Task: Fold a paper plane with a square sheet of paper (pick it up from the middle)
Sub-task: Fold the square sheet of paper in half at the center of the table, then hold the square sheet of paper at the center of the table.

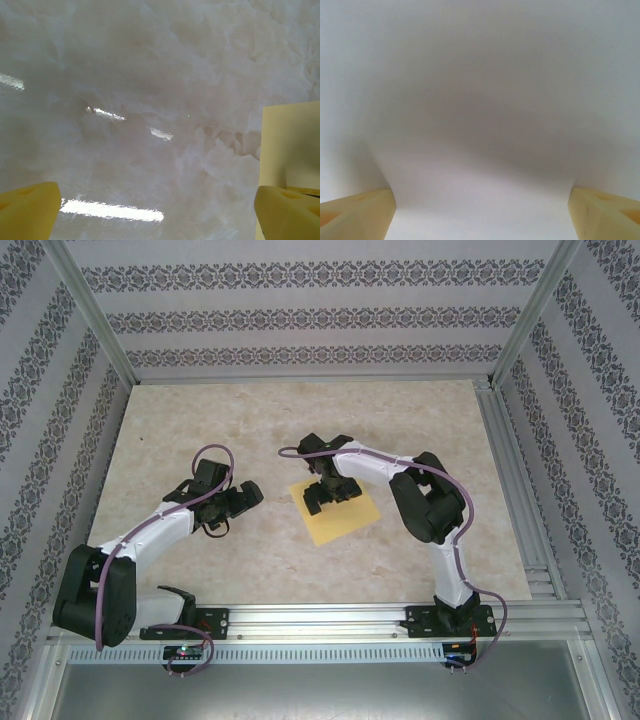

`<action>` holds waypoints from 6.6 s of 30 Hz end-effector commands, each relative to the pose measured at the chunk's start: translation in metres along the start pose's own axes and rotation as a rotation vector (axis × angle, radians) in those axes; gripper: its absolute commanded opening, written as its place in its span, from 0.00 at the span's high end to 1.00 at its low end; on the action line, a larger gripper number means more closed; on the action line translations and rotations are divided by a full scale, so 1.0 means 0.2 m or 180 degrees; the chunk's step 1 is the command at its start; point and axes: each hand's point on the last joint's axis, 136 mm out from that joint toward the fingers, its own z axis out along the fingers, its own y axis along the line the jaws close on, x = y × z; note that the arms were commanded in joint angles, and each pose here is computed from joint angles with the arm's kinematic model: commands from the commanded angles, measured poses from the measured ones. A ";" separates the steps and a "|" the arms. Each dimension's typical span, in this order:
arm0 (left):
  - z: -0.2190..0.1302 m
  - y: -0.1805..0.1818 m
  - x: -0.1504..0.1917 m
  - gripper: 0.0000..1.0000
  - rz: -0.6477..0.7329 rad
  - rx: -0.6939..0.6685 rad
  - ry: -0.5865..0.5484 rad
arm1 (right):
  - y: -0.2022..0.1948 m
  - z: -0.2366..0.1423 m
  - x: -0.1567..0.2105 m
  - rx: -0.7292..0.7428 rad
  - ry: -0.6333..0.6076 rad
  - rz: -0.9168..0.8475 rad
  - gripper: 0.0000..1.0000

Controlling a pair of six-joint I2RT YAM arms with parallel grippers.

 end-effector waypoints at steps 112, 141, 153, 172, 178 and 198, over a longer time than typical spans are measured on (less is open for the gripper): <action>0.62 -0.71 0.31 0.87 0.0985 0.0810 0.1085 | -0.07 -0.18 -0.08 -0.1757 -0.0668 0.0513 0.38; 0.39 -0.81 0.14 0.72 0.0735 0.0988 0.0491 | -0.15 0.01 -0.06 -0.1571 -0.0675 0.1008 0.63; 0.36 -0.79 0.09 0.68 0.0657 0.0956 0.0248 | -0.13 0.05 -0.01 -0.1431 -0.0544 0.0745 0.61; 0.36 -0.74 0.07 0.68 0.0641 0.0864 0.0251 | -0.11 0.08 0.01 -0.1380 -0.0421 0.0480 0.61; 0.37 -0.74 0.09 0.68 0.0647 0.0868 0.0295 | -0.12 0.10 0.01 -0.1328 -0.0395 0.0487 0.61; 0.44 -0.85 0.21 0.74 0.0831 0.1144 0.0700 | -0.15 0.14 0.02 -0.1232 -0.0326 0.0549 0.62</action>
